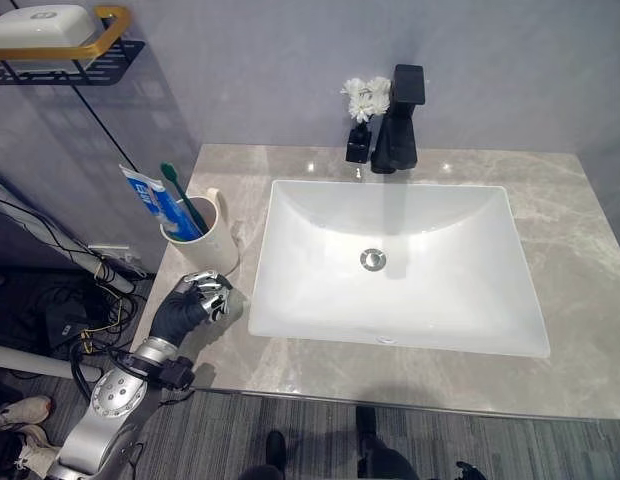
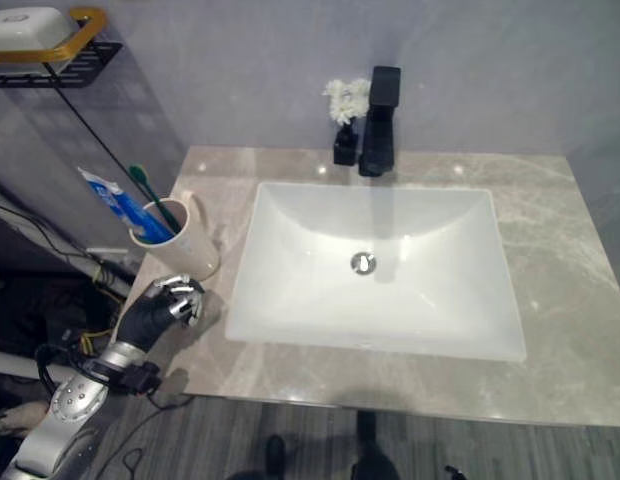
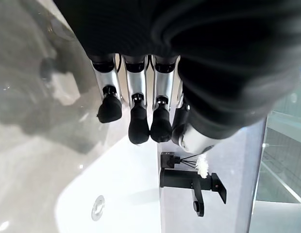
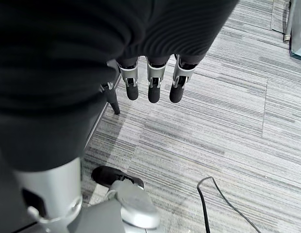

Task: Put brush and paste in cup on sink, flatten towel.

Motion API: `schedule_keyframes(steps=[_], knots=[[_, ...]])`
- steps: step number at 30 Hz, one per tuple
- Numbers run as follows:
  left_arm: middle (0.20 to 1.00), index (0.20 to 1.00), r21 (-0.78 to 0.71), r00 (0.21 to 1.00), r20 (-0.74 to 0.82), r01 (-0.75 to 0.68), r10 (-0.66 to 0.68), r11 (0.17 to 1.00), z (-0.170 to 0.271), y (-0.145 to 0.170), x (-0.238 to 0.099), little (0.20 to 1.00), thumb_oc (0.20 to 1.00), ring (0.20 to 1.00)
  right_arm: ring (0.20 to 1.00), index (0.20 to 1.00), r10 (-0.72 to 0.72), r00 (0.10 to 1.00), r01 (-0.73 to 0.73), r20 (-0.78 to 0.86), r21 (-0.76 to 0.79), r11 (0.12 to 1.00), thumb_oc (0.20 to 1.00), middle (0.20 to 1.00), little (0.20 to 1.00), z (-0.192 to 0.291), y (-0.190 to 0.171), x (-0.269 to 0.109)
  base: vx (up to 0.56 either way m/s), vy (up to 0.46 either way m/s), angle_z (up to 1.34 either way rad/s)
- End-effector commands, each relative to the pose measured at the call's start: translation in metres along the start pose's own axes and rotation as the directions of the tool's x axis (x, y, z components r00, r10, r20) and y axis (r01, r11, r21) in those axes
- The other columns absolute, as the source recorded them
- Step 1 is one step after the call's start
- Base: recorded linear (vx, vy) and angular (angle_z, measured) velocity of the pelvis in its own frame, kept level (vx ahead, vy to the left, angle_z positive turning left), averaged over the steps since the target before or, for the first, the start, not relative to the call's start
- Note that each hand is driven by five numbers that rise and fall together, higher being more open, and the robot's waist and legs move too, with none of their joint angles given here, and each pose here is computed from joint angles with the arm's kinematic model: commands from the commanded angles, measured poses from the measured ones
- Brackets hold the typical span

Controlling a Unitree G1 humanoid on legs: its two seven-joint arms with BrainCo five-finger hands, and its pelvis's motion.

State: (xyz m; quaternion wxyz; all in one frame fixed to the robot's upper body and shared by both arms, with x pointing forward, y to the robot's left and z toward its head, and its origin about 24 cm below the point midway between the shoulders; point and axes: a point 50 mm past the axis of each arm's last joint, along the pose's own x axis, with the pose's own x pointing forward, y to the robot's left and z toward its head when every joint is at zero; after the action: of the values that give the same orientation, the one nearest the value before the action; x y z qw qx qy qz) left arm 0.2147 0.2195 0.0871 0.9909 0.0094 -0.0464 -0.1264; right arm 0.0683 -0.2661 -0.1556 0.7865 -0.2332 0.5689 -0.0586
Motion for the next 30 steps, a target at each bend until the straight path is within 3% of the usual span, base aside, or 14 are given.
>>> schedule_keyframes(steps=[1, 17, 30], knots=[[0.2, 0.2, 0.019, 0.991, 0.129, -0.031, 0.028, 0.999, 0.025, 0.004, 0.005, 0.2, 0.2, 0.2, 1.0, 1.0, -0.013, 0.999, 0.015, 0.043, -0.04, 0.999, 1.0, 1.0, 1.0, 0.015, -0.004, 0.003, 0.01, -0.044, -0.05], [0.2, 0.2, 0.084, 0.966, 0.2, -0.184, 0.164, 0.979, 0.034, 0.025, 0.019, 0.2, 0.2, 0.2, 1.0, 1.0, -0.006, 0.999, 0.007, 0.04, -0.036, 0.999, 1.0, 1.0, 1.0, 0.012, 0.0, 0.001, 0.0, -0.017, -0.01], [0.2, 0.2, 0.156, 0.921, 0.335, -0.261, 0.198, 0.953, 0.061, 0.033, 0.042, 0.2, 0.2, 0.2, 1.0, 1.0, 0.003, 0.997, 0.0, 0.074, -0.043, 0.999, 1.0, 1.0, 1.0, 0.019, 0.002, 0.001, 0.0, -0.004, -0.02]])
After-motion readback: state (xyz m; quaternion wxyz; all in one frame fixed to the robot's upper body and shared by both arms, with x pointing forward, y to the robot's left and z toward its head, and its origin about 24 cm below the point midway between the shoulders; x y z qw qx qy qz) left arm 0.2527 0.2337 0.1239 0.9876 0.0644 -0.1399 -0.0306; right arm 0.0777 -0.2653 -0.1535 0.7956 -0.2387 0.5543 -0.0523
